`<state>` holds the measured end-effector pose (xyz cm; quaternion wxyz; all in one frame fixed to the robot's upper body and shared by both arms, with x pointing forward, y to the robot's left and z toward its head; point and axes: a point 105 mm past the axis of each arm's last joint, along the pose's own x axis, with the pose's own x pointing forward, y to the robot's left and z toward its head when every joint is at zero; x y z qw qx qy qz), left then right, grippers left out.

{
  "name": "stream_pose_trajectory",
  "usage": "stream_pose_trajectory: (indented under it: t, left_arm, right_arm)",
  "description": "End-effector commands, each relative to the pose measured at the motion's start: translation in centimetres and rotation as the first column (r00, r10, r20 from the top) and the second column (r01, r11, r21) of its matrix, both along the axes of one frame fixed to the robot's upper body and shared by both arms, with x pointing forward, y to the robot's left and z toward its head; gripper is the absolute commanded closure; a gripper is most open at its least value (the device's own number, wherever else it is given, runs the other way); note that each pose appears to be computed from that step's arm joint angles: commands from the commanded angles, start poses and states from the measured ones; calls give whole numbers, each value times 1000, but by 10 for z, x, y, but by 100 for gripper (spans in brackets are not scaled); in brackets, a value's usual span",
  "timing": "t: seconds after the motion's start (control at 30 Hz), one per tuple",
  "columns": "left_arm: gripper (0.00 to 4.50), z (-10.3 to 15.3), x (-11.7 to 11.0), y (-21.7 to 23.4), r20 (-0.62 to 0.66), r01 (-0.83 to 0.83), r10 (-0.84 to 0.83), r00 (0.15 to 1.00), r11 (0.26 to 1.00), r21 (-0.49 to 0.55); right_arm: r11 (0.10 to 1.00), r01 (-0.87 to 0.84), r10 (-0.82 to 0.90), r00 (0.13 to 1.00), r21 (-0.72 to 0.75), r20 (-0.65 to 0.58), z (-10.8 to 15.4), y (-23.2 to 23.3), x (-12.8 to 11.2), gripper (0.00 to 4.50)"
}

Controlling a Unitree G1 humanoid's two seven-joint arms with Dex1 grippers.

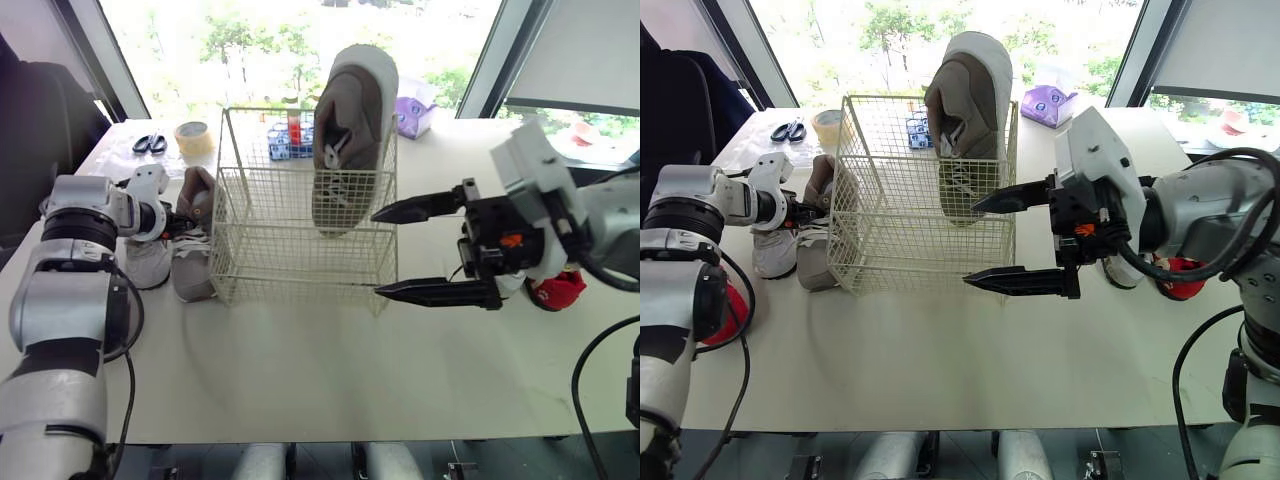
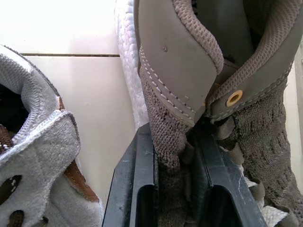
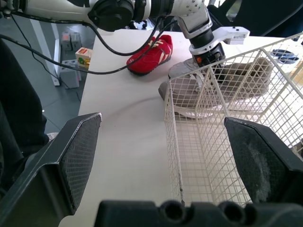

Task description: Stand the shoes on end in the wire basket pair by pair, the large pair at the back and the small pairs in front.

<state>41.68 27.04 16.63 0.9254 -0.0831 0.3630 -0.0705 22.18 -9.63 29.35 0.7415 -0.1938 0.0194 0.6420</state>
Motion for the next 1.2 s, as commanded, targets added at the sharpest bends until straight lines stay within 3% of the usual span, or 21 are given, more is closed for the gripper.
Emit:
stream_pose_trajectory:
  t: [0.03,0.17,0.27,0.4,0.47,0.57,0.63,0.73,0.97,1.2]
  left_arm:
    - [425,12,0,3,28,-38,39,999,998,-52]
    - [425,79,8,21,252,-122,149,956,986,-117]
    - [425,152,1,43,523,-171,187,832,982,-80]
    - [425,259,-44,51,874,-194,139,465,980,-52]
    - [425,285,-62,48,940,-217,103,325,976,-32]
    - [425,314,-91,17,991,-111,66,116,992,-53]
    - [425,319,-107,-16,1000,-65,12,-8,998,-13]
    - [425,313,-114,-54,997,-58,-16,-72,998,11]
    - [425,278,-88,-100,995,-14,-39,-91,999,38]
    - [425,256,-64,-122,996,6,-13,-85,1000,14]
  right_arm:
    - [1000,27,-27,998,-3,56,6,-3,4,0]
    - [997,78,-79,994,18,69,9,-9,13,0]
    - [989,141,-144,987,46,69,15,-20,21,0]
    - [982,188,-189,979,17,75,23,-36,26,0]
    - [982,186,-187,980,15,73,27,-41,27,0]
    - [981,192,-193,977,29,84,38,-48,32,0]
    - [979,199,-203,975,55,91,45,-52,37,0]
    - [976,207,-212,974,64,86,47,-57,42,0]
    - [974,170,-175,984,153,18,56,-58,33,0]
    - [958,238,-244,970,162,14,54,-65,27,0]
